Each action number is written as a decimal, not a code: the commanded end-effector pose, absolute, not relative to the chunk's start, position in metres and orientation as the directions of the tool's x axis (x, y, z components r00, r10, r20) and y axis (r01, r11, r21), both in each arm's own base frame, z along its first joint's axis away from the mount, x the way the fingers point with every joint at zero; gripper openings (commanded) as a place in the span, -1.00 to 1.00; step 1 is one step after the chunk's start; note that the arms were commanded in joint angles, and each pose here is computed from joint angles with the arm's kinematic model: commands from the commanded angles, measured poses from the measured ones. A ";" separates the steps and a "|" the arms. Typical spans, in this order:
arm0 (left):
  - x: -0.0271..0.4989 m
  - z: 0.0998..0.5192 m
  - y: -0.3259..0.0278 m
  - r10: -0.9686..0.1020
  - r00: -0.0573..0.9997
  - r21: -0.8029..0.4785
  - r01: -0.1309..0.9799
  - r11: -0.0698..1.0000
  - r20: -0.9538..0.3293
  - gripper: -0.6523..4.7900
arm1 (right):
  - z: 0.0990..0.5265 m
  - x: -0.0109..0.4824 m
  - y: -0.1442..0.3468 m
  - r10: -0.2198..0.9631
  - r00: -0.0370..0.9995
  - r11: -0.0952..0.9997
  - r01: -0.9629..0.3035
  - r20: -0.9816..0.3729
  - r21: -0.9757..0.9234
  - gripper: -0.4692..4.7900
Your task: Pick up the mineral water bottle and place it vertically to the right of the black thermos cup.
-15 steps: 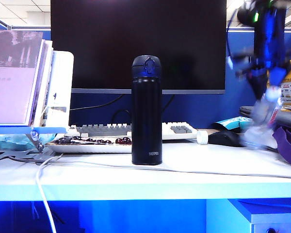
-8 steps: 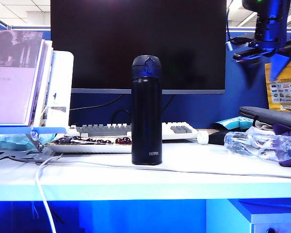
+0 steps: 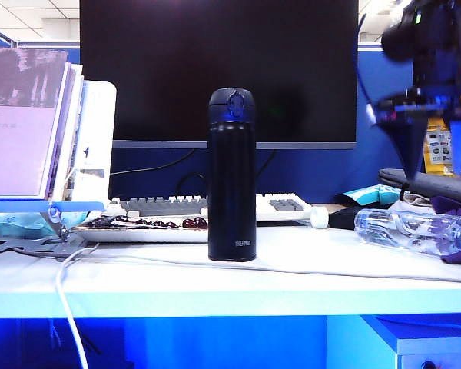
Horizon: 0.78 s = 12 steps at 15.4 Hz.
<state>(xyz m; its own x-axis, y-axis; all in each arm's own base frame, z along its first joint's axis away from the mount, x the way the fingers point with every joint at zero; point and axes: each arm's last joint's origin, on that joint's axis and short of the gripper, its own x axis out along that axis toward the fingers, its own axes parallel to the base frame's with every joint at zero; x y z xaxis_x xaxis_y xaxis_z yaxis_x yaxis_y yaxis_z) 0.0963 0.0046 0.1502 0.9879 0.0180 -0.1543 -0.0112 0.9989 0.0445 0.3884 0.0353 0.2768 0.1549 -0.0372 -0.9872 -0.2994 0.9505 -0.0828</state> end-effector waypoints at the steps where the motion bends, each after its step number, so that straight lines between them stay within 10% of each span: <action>1: 0.096 0.149 0.005 0.016 0.986 0.043 -0.009 0.999 -0.163 -0.77 | 0.271 0.390 0.039 -0.036 0.128 0.951 -0.301 -0.991 -0.073 1.00; 12: 0.096 0.149 0.005 0.016 0.986 0.043 -0.009 0.999 -0.163 -0.77 | 0.221 0.415 0.037 -0.189 0.083 0.934 -0.291 -0.978 -0.205 1.00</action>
<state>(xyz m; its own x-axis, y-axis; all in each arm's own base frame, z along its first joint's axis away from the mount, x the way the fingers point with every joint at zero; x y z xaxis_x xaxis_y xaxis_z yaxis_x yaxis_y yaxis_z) 0.0963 0.0046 0.1502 0.9879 0.0180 -0.1543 -0.0112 0.9989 0.0445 0.4141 0.0376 0.2210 0.0697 -0.1632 -0.9841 -0.2997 0.9375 -0.1767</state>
